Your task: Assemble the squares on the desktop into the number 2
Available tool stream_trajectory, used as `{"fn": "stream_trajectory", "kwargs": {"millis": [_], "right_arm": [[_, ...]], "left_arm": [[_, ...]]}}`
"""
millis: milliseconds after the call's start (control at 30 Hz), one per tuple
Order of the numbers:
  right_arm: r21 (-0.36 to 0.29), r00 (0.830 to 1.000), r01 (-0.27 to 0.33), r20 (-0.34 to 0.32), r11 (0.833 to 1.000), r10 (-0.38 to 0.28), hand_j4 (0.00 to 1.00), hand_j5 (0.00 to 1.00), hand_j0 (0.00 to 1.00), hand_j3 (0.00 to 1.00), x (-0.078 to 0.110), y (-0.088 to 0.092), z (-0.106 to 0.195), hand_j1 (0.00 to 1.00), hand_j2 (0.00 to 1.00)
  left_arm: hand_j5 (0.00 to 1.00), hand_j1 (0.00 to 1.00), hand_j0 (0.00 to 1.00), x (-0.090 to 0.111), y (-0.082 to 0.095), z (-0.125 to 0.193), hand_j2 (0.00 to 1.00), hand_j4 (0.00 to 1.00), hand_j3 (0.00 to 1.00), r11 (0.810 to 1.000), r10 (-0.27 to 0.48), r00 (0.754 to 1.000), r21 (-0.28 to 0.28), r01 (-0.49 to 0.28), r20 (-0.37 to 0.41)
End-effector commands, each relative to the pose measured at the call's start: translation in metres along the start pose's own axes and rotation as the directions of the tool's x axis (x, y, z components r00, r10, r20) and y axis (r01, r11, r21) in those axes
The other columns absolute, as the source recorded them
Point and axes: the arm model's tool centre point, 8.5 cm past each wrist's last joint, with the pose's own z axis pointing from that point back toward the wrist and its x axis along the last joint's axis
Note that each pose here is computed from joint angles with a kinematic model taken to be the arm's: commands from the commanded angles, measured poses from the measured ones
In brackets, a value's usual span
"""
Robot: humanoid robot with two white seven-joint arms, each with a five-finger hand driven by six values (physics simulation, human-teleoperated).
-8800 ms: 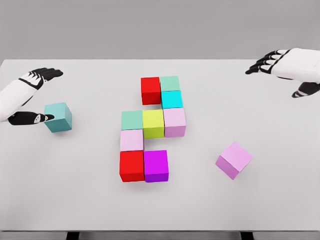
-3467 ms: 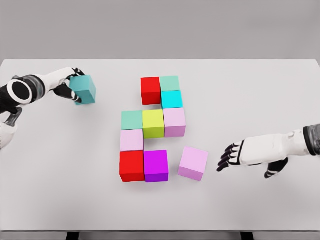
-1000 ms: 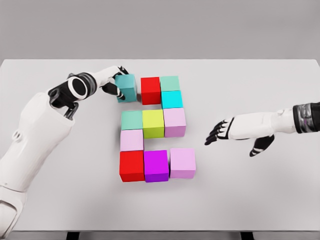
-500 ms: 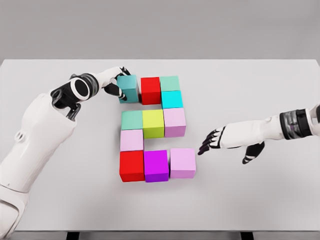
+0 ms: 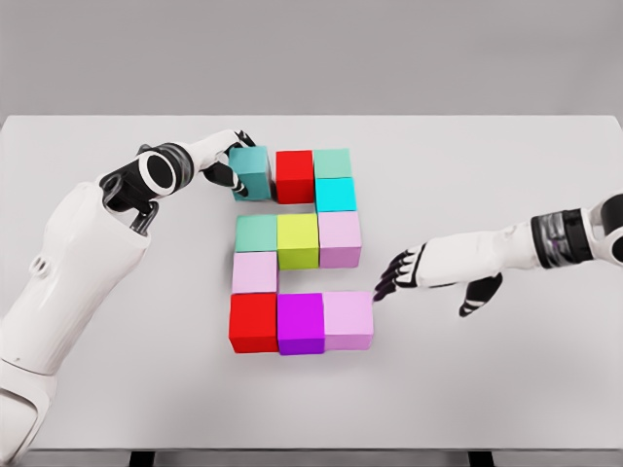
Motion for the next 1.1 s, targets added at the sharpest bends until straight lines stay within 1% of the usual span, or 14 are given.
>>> {"fn": "stream_trajectory", "kwargs": {"millis": [0,67,133,200,267,333,400,533,600,667,733,833,1000,1067], "right_arm": [[-0.017,0.999,0.026,-0.030,1.000,-0.027,1.00,1.00,1.00,1.00,-0.009,0.000,0.009,1.00,1.00],[-0.064,0.997,0.017,-0.078,0.998,-0.022,1.00,1.00,1.00,1.00,-0.018,-0.012,0.028,1.00,1.00],[-0.133,0.992,-0.009,-0.125,0.991,-0.008,1.00,1.00,1.00,1.00,-0.019,-0.028,0.057,1.00,1.00],[-0.208,0.992,0.012,-0.119,0.978,-0.037,1.00,1.00,1.00,1.00,-0.016,-0.032,0.070,1.00,1.00],[-0.258,0.991,0.014,-0.123,0.966,-0.047,1.00,1.00,1.00,1.00,-0.013,-0.031,0.078,1.00,1.00],[-0.264,0.989,0.009,-0.139,0.964,-0.048,1.00,1.00,1.00,1.00,-0.004,-0.028,0.099,1.00,1.00],[-0.287,0.988,0.037,-0.133,0.957,-0.078,1.00,1.00,1.00,1.00,0.000,-0.027,0.113,1.00,1.00],[-0.278,0.990,0.023,-0.129,0.960,-0.061,1.00,1.00,1.00,1.00,0.010,-0.030,0.120,1.00,1.00],[-0.283,0.989,0.032,-0.132,0.959,-0.072,1.00,1.00,1.00,1.00,0.012,-0.029,0.127,1.00,1.00],[-0.280,0.990,0.040,-0.118,0.959,-0.076,1.00,1.00,1.00,1.00,0.016,-0.027,0.126,1.00,1.00],[-0.271,0.988,0.041,-0.134,0.962,-0.080,1.00,1.00,1.00,1.00,0.018,-0.025,0.133,1.00,1.00],[-0.276,0.983,0.058,-0.151,0.959,-0.104,1.00,1.00,1.00,1.00,0.019,-0.022,0.147,1.00,1.00],[-0.278,0.982,0.071,-0.148,0.958,-0.116,1.00,1.00,1.00,1.00,0.020,-0.020,0.148,1.00,1.00],[-0.274,0.987,0.066,-0.124,0.959,-0.104,1.00,1.00,1.00,1.00,0.027,-0.022,0.143,1.00,1.00]], "left_arm": [[0.47,0.47,0.47,0.000,0.000,0.000,0.47,0.47,0.47,1.000,-0.002,1.000,0.002,0.002,0.001],[0.47,0.47,0.47,0.000,0.000,0.000,0.47,0.47,0.47,1.000,-0.002,1.000,0.002,0.002,0.001],[0.47,0.47,0.47,0.006,-0.003,-0.001,0.47,0.47,0.47,1.000,-0.001,1.000,-0.001,0.001,0.011],[0.47,0.47,0.47,0.010,-0.004,-0.002,0.47,0.47,0.47,1.000,-0.010,1.000,0.006,0.010,0.013],[0.47,0.47,0.47,0.012,-0.005,-0.002,0.47,0.47,0.47,1.000,-0.010,1.000,0.006,0.010,0.016],[0.47,0.47,0.47,0.012,-0.005,-0.002,0.47,0.47,0.47,1.000,-0.010,1.000,0.006,0.010,0.016],[0.48,0.48,0.48,0.012,-0.005,-0.002,0.48,0.48,0.48,1.000,-0.010,1.000,0.006,0.010,0.016],[0.49,0.49,0.49,0.011,-0.004,-0.002,0.49,0.49,0.49,1.000,-0.010,1.000,0.006,0.010,0.015],[0.49,0.49,0.49,0.012,-0.005,-0.002,0.49,0.49,0.49,1.000,-0.010,1.000,0.006,0.010,0.016],[0.49,0.49,0.49,0.012,-0.005,-0.002,0.49,0.49,0.49,1.000,-0.009,1.000,0.005,0.009,0.017],[0.50,0.50,0.50,0.012,-0.005,-0.002,0.50,0.50,0.50,1.000,-0.009,1.000,0.005,0.009,0.017],[0.53,0.53,0.53,0.012,-0.005,-0.002,0.53,0.53,0.53,1.000,-0.010,1.000,0.006,0.010,0.016],[0.57,0.57,0.57,0.012,-0.005,-0.002,0.57,0.57,0.57,1.000,-0.011,1.000,0.005,0.011,0.016],[0.57,0.57,0.57,0.012,-0.005,-0.002,0.57,0.57,0.57,1.000,-0.011,1.000,0.005,0.011,0.016]]}}
